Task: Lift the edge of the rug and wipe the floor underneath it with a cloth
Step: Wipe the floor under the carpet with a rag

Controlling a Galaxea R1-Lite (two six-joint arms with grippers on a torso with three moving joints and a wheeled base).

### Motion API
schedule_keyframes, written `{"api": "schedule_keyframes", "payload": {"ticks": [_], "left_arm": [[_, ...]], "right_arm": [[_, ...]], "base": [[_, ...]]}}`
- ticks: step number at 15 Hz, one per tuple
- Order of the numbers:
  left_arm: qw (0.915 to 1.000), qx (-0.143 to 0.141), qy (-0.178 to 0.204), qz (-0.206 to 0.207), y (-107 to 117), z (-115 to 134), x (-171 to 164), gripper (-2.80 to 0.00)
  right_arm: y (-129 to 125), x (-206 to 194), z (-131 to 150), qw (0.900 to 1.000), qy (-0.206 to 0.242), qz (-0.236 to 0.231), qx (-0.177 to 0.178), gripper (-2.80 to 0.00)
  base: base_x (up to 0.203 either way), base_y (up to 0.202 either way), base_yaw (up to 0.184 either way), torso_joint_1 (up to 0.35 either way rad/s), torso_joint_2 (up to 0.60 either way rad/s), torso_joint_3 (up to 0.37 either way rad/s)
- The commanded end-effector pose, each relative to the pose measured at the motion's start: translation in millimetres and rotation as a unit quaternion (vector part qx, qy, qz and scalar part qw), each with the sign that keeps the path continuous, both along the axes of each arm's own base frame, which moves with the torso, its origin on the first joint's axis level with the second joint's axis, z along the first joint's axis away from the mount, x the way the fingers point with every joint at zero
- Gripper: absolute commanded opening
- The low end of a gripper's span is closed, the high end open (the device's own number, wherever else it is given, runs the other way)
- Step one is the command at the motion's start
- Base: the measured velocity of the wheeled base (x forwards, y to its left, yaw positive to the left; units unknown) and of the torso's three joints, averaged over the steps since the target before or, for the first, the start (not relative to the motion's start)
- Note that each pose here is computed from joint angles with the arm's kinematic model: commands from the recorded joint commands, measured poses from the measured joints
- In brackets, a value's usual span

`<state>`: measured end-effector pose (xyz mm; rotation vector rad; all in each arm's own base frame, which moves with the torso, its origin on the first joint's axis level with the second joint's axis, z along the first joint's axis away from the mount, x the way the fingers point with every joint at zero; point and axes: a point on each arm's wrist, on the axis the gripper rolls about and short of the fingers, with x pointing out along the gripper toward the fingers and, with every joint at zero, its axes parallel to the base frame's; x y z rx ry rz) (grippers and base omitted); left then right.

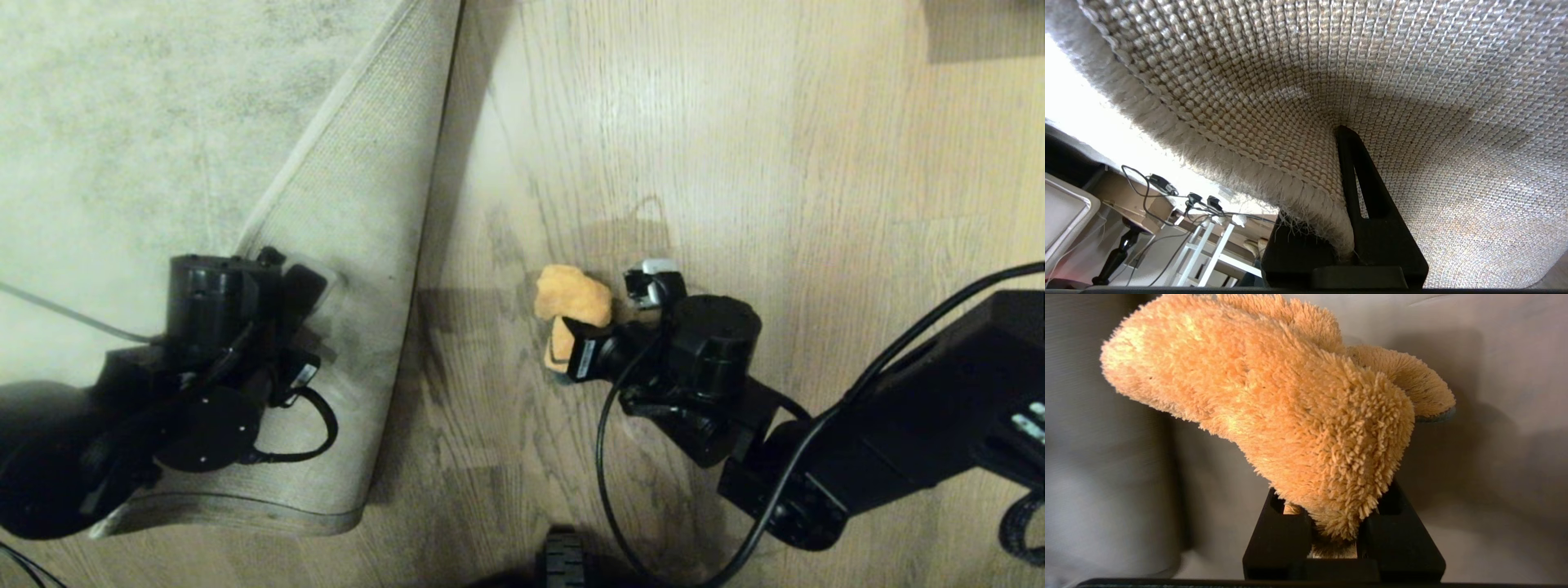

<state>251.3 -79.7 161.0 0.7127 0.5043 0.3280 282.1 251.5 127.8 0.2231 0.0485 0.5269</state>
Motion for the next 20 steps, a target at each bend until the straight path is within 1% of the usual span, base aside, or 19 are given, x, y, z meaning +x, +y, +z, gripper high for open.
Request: {"api": "schedule_keyframes", "payload": {"ticks": [1,3,6,9,11,13,16,18,20], "left_arm": [[1.0000,0.002,0.001,0.002,0,-1,1,-2.80],[1.0000,0.003,0.003,0.003,0,-2,2,-2.80],[1.0000,0.003,0.002,0.003,0,-2,2,-2.80],[1.0000,0.003,0.000,0.006,1,-1,1,-2.80],[1.0000,0.003,0.003,0.005,1,-2,1,-2.80],[1.0000,0.004,0.004,0.006,1,-3,0,-2.80],[1.0000,0.004,0.005,0.006,1,-4,1,-2.80],[1.0000,0.005,0.006,0.006,1,-4,1,-2.80],[0.9999,0.005,0.007,0.006,1,-4,0,-2.80]], "right_arm": [[20,-6,-21,1.000,0.008,0.025,-0.003,-2.80],[42,-2,-35,0.999,0.008,0.041,-0.002,-2.80],[69,13,-57,0.999,0.006,0.049,0.001,-2.80],[92,35,-70,0.998,-0.004,0.048,0.025,-2.80],[101,54,-71,0.998,-0.015,0.040,0.039,-2.80],[102,76,-65,0.998,-0.026,0.025,0.050,-2.80],[96,110,-43,0.997,-0.046,-0.002,0.066,-2.80],[85,129,-21,0.995,-0.061,-0.022,0.078,-2.80],[71,136,6,0.992,-0.076,-0.037,0.088,-2.80]], "base": [[0.000,0.000,0.000,0.000,0.00,0.000],[0.000,0.000,0.000,0.000,0.00,0.000],[0.000,0.000,0.000,0.000,0.00,0.000],[0.000,0.000,0.000,0.000,0.00,0.000],[0.000,0.000,0.000,0.000,0.00,0.000],[0.000,0.000,0.000,0.000,0.00,0.000],[0.000,0.000,0.000,0.000,0.00,0.000],[0.000,0.000,0.000,0.000,0.00,0.000],[0.000,0.000,0.000,0.000,0.00,0.000]]}}
